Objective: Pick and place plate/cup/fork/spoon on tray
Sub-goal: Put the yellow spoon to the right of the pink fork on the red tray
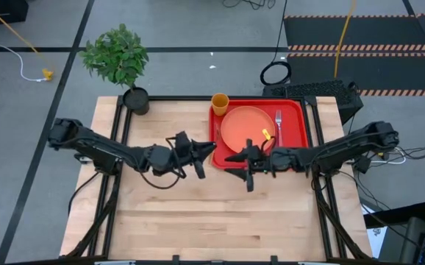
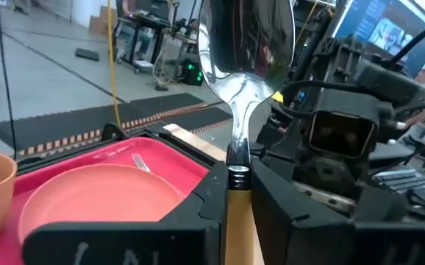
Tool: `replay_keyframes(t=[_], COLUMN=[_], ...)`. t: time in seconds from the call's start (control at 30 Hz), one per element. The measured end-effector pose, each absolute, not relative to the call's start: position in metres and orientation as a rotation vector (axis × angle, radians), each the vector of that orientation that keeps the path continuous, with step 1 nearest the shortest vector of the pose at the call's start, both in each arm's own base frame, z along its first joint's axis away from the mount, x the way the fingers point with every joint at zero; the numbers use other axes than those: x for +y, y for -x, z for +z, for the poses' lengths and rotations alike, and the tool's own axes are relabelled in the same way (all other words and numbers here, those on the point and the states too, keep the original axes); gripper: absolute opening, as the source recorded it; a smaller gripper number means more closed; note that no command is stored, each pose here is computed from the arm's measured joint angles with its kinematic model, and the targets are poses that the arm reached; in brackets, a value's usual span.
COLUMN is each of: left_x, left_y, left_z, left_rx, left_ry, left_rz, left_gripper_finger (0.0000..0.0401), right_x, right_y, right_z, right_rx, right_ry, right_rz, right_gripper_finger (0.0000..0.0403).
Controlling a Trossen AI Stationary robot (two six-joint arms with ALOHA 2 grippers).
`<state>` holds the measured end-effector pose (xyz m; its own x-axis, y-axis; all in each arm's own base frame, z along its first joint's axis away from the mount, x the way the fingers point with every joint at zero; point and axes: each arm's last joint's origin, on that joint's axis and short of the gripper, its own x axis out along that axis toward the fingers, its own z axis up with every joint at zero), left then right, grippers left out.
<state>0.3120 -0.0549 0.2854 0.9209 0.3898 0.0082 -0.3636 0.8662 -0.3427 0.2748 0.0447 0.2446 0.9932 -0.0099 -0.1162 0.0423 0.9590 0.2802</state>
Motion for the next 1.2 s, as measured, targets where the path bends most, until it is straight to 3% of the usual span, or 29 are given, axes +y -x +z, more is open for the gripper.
replay_keyframes(t=[0.37,0.73,1.2], left_x=[-0.071,-0.074,-0.074], left_y=[-0.332,-0.337,-0.337], left_z=[0.264,0.260,0.264], left_rx=[-0.142,-0.175,-0.209], left_ry=[0.281,0.278,0.269], left_rz=[0.329,0.262,0.244], left_gripper_finger=[0.0042,0.0040,0.0039], right_x=[0.049,0.049,0.050], right_y=[-0.285,-0.285,-0.286], right_z=[0.233,0.235,0.240], right_rx=[0.097,0.078,0.027], right_ry=[-0.170,-0.123,-0.143], right_rz=[-0.099,-0.093,-0.040], right_gripper_finger=[0.0237,0.0241,0.0132])
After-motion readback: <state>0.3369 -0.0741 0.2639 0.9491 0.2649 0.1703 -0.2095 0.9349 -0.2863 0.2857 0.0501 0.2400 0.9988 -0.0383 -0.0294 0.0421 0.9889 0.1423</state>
